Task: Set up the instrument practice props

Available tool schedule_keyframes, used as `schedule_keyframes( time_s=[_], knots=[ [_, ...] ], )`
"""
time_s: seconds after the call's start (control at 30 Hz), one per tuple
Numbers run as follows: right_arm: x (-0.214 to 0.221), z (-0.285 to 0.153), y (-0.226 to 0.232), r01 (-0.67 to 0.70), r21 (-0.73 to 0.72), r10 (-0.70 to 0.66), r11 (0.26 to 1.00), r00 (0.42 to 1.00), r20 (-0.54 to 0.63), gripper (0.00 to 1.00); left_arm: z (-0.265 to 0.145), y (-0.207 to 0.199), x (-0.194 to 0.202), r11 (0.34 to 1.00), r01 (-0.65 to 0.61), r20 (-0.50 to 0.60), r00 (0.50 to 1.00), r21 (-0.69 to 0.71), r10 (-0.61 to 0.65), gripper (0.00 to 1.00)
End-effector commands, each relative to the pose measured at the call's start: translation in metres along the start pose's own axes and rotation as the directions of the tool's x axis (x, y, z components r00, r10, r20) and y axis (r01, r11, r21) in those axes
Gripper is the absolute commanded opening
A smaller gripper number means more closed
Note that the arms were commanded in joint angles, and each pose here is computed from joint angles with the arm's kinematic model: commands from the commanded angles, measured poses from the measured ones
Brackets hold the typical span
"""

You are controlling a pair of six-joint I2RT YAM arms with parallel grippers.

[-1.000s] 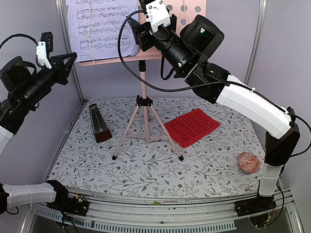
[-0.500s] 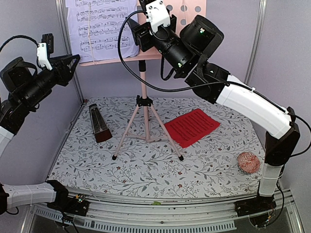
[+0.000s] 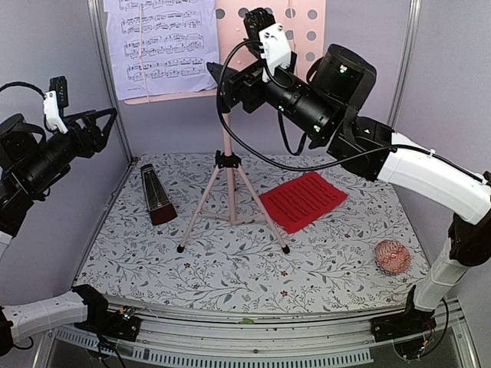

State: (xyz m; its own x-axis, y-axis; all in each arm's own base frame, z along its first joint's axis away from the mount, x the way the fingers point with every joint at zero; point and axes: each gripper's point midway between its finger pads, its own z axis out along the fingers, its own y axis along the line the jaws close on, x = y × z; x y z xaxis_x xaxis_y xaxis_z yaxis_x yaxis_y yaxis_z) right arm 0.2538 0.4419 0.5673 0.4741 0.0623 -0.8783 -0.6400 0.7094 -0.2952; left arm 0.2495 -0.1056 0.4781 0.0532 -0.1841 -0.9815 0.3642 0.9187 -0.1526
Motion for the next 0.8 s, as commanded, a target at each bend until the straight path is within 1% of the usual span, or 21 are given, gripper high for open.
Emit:
schedule_keyframes(
  time_s=[0.0, 0.13, 0.2, 0.23, 0.33, 0.4, 0.43, 0.57, 0.63, 0.67, 0.7, 0.73, 0.77],
  knots=[
    [-0.006, -0.036, -0.001, -0.147, -0.046, 0.147, 0.988, 0.989, 0.003, 0.87, -0.002, 0.001, 0.058, 0.994, 0.108, -0.155, 0.982, 0.009, -0.105, 0.73],
    [0.030, -0.067, 0.004, -0.223, -0.050, 0.219, 0.973, 0.973, -0.077, 0.91, -0.005, -0.008, 0.108, 0.977, 0.209, -0.260, 0.946, 0.045, -0.191, 0.74],
    [0.053, -0.084, 0.008, -0.282, -0.042, 0.274, 0.959, 0.952, -0.134, 0.93, -0.005, -0.014, 0.135, 0.963, 0.265, -0.312, 0.920, 0.055, -0.236, 0.74],
    [0.075, -0.095, 0.012, -0.290, -0.032, 0.280, 0.956, 0.942, -0.183, 0.94, -0.006, -0.017, 0.148, 0.957, 0.284, -0.336, 0.908, 0.056, -0.250, 0.75],
    [0.122, -0.123, 0.008, -0.340, 0.032, 0.335, 0.940, 0.898, -0.285, 1.00, -0.004, -0.031, 0.190, 0.947, 0.315, -0.418, 0.871, 0.066, -0.260, 0.76],
    [0.155, -0.138, 0.003, -0.416, 0.070, 0.413, 0.907, 0.838, -0.356, 0.99, -0.002, -0.044, 0.214, 0.949, 0.307, -0.476, 0.847, 0.073, -0.238, 0.77],
    [0.171, -0.146, -0.002, -0.467, 0.105, 0.469, 0.878, 0.795, -0.384, 0.99, -0.001, -0.049, 0.223, 0.951, 0.298, -0.500, 0.837, 0.075, -0.223, 0.77],
    [0.236, -0.173, -0.029, -0.528, 0.254, 0.581, 0.811, 0.669, -0.464, 0.99, 0.002, -0.066, 0.250, 0.954, 0.288, -0.560, 0.806, 0.086, -0.193, 0.78],
    [0.268, -0.187, -0.049, -0.549, 0.346, 0.646, 0.761, 0.594, -0.479, 0.99, 0.003, -0.069, 0.261, 0.957, 0.282, -0.582, 0.791, 0.074, -0.189, 0.78],
    [0.284, -0.195, -0.060, -0.564, 0.407, 0.694, 0.718, 0.544, -0.471, 0.99, 0.003, -0.070, 0.265, 0.958, 0.279, -0.590, 0.786, 0.071, -0.185, 0.79],
    [0.298, -0.203, -0.070, -0.557, 0.458, 0.720, 0.693, 0.509, -0.472, 0.99, 0.004, -0.070, 0.268, 0.959, 0.273, -0.597, 0.782, 0.070, -0.179, 0.78],
    [0.309, -0.211, -0.080, -0.544, 0.511, 0.746, 0.666, 0.480, -0.461, 0.99, 0.004, -0.071, 0.271, 0.962, 0.265, -0.601, 0.780, 0.067, -0.173, 0.79],
    [0.322, -0.222, -0.091, -0.511, 0.565, 0.762, 0.647, 0.464, -0.453, 0.99, 0.004, -0.070, 0.273, 0.966, 0.253, -0.598, 0.783, 0.059, -0.169, 0.79]
  ],
)
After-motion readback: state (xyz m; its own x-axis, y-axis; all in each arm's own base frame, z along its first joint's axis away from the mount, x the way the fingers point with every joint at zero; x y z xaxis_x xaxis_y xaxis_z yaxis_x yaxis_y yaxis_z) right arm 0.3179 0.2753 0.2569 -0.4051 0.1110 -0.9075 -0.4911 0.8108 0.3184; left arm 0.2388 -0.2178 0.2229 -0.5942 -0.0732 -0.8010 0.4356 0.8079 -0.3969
